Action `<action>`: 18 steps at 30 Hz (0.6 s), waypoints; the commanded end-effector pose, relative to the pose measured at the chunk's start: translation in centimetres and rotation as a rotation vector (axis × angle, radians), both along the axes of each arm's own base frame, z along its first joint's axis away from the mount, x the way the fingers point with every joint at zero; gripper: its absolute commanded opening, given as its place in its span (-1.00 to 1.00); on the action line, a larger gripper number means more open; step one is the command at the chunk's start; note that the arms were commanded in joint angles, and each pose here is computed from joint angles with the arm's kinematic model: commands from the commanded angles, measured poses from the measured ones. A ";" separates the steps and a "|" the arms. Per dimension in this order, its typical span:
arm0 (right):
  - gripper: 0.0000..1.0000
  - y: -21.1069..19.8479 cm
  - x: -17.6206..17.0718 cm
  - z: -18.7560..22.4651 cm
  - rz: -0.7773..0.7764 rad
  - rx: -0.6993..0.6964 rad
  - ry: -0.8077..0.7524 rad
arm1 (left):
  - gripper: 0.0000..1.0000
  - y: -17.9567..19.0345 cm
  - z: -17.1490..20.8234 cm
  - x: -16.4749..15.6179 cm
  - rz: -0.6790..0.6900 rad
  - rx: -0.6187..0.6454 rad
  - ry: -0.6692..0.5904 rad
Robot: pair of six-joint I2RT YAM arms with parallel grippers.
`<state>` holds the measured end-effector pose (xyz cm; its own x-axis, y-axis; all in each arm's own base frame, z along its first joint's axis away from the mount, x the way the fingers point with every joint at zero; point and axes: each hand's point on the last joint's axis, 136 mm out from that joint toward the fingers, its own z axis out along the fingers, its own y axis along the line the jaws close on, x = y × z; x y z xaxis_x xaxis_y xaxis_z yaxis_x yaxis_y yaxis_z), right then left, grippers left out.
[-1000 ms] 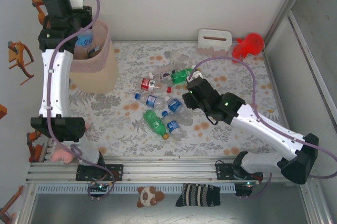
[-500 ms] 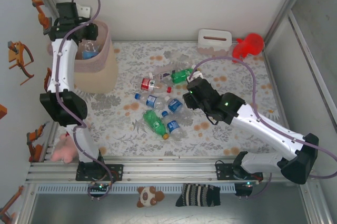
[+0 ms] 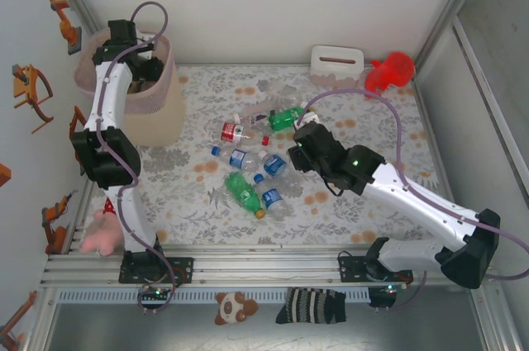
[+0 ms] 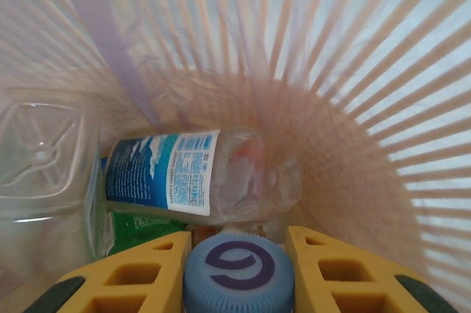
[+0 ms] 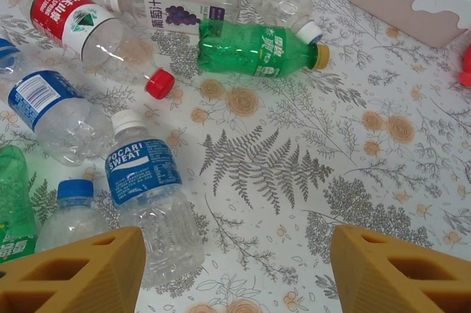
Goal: Put the plastic bottles in the bin
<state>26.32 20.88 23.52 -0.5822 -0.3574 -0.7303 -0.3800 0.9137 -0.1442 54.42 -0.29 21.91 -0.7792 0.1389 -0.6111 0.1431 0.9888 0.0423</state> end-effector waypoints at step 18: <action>0.34 1.4 -0.4 -0.3 -0.004 0.049 0.102 | 0.17 -0.4 5.4 -1.6 0.011 -0.089 -0.077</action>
<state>26.00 21.79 22.94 -0.6296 -0.3431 -0.6970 -0.3909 0.9153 -0.0974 53.87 -0.58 21.78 -0.7968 0.0902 -0.5975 0.1280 0.9915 -0.0211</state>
